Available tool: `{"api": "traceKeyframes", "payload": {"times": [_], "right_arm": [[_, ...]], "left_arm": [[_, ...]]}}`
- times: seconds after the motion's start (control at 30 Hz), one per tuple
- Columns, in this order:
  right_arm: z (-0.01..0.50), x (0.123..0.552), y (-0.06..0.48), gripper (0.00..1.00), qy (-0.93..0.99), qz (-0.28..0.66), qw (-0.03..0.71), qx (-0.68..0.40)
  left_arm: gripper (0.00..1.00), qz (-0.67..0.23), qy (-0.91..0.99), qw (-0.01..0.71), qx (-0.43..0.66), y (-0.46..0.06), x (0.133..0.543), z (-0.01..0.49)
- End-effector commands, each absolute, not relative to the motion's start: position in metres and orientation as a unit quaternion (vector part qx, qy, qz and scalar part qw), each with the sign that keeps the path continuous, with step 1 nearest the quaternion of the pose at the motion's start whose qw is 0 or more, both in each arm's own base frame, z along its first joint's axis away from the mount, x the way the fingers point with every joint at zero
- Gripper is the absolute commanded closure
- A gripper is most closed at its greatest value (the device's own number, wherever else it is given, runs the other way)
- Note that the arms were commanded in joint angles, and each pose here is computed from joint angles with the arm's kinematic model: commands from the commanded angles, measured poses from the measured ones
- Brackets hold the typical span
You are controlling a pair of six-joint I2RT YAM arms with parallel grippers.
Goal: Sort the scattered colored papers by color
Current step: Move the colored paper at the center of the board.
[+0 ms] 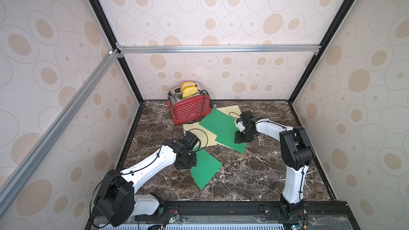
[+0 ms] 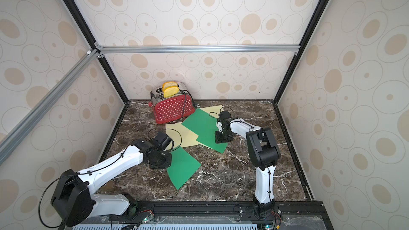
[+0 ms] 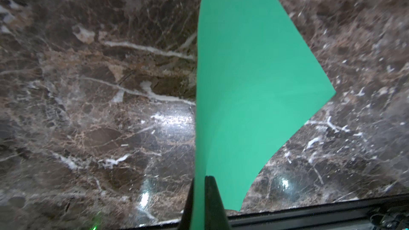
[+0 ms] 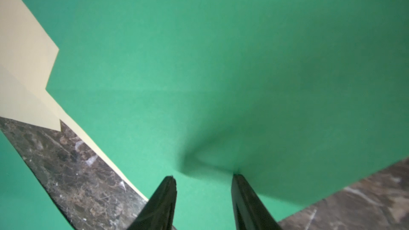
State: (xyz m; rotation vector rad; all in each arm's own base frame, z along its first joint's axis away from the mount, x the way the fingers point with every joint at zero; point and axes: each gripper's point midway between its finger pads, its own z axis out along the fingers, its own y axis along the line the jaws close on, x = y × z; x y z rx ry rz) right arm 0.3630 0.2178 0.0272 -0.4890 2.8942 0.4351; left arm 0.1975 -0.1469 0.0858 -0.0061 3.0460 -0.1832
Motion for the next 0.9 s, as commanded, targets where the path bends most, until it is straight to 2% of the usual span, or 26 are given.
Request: {"api": "traceKeyframes", "payload": {"times": [0.0,0.13,0.4,0.53,0.77,0.87], "right_arm": [[0.05,0.346,0.234,0.53,0.963,0.204,0.087,-0.151],[0.07,0.324,0.26,0.53,0.941,0.303,0.085,-0.127],[0.091,0.281,0.286,0.55,0.907,0.389,0.08,-0.142],[0.099,0.259,0.301,0.6,0.891,0.419,0.063,-0.16],[0.086,0.243,0.321,0.76,0.874,0.464,0.029,-0.139],[0.083,0.233,0.337,0.79,0.869,0.471,0.011,-0.15]], "left_arm": [[1.0,-0.021,0.996,-0.024,0.079,-0.135,0.176,0.092],[1.0,-0.013,0.991,-0.054,0.124,-0.137,0.175,0.093],[1.0,0.016,0.981,-0.076,0.179,-0.138,0.189,0.089],[1.0,0.059,0.976,-0.072,0.198,-0.131,0.203,0.086],[1.0,0.08,0.974,-0.054,0.204,-0.13,0.219,0.078],[1.0,0.094,0.972,-0.041,0.213,-0.128,0.228,0.081]]}}
